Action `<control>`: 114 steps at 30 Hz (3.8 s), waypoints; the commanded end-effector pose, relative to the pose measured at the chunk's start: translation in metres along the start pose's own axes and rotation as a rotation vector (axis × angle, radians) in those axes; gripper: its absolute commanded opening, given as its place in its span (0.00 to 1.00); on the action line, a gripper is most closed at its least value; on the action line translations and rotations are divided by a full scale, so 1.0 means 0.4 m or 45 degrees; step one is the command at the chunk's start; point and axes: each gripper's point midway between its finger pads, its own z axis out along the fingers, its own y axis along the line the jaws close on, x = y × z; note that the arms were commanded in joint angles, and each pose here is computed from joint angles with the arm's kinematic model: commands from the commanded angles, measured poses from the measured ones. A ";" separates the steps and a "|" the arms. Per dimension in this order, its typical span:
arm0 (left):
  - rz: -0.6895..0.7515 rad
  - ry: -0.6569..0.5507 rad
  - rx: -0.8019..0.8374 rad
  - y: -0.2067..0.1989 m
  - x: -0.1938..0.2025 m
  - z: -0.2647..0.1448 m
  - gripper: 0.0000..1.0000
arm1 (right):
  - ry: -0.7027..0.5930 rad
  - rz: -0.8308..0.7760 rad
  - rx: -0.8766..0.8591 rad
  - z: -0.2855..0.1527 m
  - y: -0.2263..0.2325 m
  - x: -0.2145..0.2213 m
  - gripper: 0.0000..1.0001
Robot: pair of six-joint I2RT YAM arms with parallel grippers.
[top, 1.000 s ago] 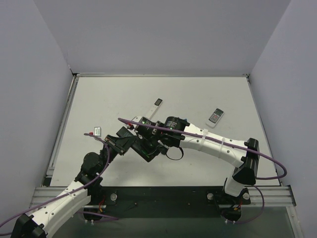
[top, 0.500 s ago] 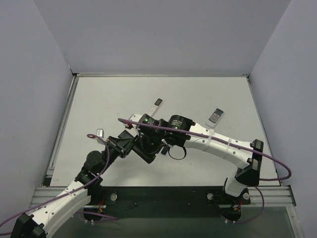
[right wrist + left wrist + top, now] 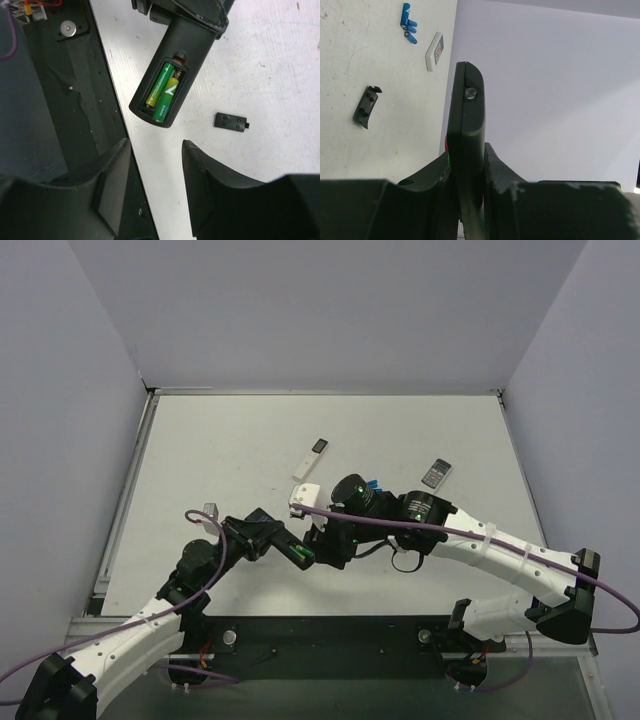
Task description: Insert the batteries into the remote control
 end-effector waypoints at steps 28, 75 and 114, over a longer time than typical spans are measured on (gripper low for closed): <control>0.017 0.077 0.065 0.010 0.024 -0.015 0.00 | -0.082 -0.111 -0.185 0.074 0.013 0.023 0.18; 0.146 0.158 0.123 -0.036 0.055 -0.013 0.00 | -0.276 -0.703 -0.505 0.020 0.067 -0.008 0.27; 0.125 0.178 0.182 -0.073 0.063 -0.015 0.00 | -0.155 -0.674 -0.557 0.095 0.062 0.035 0.06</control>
